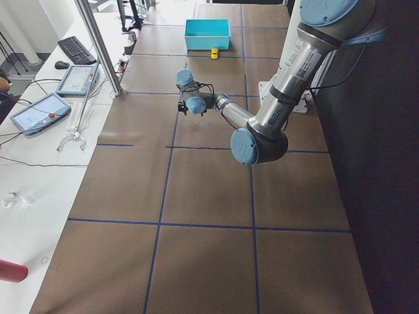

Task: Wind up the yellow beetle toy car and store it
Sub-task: 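Retract the left arm while the right arm reaches toward the car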

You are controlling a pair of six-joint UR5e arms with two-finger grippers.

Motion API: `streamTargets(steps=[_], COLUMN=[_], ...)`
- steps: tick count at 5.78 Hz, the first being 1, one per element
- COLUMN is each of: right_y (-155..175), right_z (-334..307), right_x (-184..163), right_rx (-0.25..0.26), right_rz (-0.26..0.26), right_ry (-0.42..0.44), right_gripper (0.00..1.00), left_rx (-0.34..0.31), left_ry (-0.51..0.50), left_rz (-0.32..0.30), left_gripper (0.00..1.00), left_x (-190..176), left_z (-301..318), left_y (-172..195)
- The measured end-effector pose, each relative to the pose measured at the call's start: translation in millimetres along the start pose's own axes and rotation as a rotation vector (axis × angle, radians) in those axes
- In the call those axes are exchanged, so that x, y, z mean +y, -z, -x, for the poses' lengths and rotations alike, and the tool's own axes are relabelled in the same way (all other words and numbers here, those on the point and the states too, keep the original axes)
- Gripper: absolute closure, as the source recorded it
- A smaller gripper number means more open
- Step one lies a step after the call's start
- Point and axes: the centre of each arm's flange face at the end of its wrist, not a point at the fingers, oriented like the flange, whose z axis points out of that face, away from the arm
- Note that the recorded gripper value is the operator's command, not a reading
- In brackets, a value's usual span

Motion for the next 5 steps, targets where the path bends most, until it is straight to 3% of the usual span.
streamTargets(steps=[2,4,5], right_y=[12,10,-8], right_z=[67,135,178], right_x=[-32,-32,-38], right_rx=[-0.008,-0.008,-0.016], right_rz=[0.015,0.021,0.046], right_ry=[0.098,0.235,0.325], right_gripper=[0.0,0.0,0.0], left_rx=[0.027,-0.001,-0.01], left_ry=[0.263,0.5,0.585], left_rz=[0.162,0.229,0.245], left_gripper=[0.0,0.0,0.0], left_x=[46,108,155], left_z=[33,70,79], left_y=[26,77,95])
